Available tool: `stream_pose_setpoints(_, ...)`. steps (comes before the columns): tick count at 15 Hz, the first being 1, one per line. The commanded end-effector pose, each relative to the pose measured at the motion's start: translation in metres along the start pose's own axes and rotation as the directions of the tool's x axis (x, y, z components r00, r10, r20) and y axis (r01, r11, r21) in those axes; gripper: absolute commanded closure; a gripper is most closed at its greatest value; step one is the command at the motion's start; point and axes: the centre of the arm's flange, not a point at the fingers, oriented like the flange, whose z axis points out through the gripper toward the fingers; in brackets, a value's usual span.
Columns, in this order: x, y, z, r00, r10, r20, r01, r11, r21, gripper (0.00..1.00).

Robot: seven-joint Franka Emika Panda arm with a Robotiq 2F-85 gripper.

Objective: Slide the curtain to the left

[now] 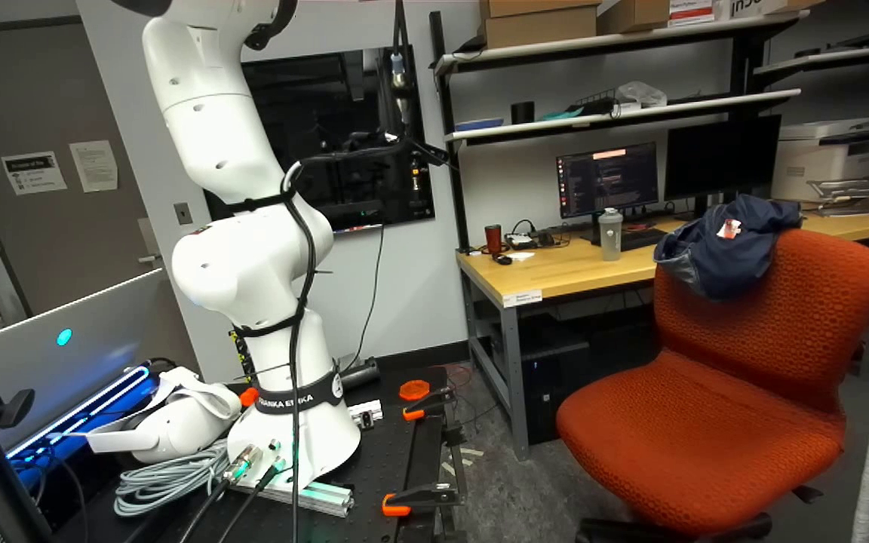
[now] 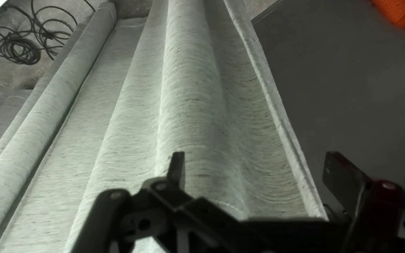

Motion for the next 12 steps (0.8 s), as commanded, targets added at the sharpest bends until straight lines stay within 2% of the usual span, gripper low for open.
stream_pose_setpoints(1, 0.0, -0.011, 0.001, 0.998, -0.058, 0.029, 0.057, 0.998, 0.021, 0.0)
stream_pose_setpoints(4, 0.005, -0.02, -0.001, 0.998, -0.052, -0.029, 0.053, 0.999, 0.013, 0.0)
stream_pose_setpoints(8, 0.014, -0.031, -0.012, 0.988, -0.042, -0.146, 0.046, 0.999, 0.026, 0.0)
stream_pose_setpoints(12, 0.023, -0.034, -0.034, 0.953, -0.003, -0.303, 0.021, 0.998, 0.056, 0.0)
